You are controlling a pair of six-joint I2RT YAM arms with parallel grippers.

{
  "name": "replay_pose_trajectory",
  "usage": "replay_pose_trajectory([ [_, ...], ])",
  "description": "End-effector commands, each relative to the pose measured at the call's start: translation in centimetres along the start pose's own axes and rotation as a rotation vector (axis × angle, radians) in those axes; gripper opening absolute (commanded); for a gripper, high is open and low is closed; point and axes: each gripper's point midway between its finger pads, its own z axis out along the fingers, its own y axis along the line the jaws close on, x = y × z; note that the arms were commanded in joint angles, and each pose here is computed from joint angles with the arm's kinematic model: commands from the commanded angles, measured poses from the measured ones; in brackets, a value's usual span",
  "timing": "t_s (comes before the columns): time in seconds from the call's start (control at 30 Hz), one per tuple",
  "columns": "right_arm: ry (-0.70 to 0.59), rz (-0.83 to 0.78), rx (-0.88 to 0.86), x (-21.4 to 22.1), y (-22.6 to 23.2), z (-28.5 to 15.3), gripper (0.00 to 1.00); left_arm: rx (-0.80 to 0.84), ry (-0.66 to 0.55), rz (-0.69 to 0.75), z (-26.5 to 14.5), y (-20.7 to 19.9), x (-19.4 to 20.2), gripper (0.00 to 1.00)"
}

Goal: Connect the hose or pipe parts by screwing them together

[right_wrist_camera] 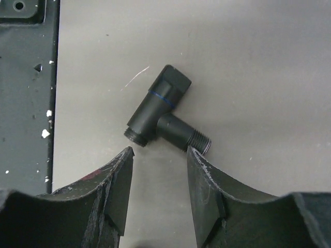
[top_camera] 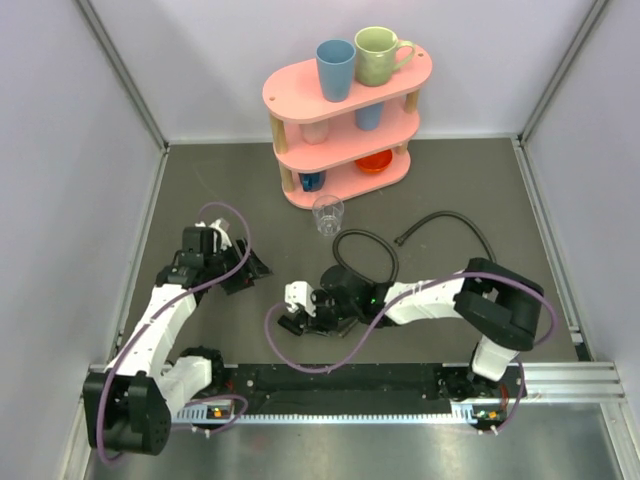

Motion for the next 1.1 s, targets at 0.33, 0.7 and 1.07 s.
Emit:
replay_pose_trajectory([
  [0.33, 0.023, -0.196, -0.187, -1.5, -0.6, 3.2, 0.48, -0.041, -0.002, -0.061, 0.8, 1.7, 0.8, 0.68],
  [0.7, 0.067, -0.136, -0.167, -0.7, -1.2, 4.1, 0.24, -0.036, -0.008, -0.056, 0.8, 1.5, 0.5, 0.68],
  [1.07, -0.2, -0.063, 0.192, -6.0, -6.7, -2.1, 0.0, 0.195, 0.052, 0.076, -0.4, -2.4, 1.5, 0.65],
])
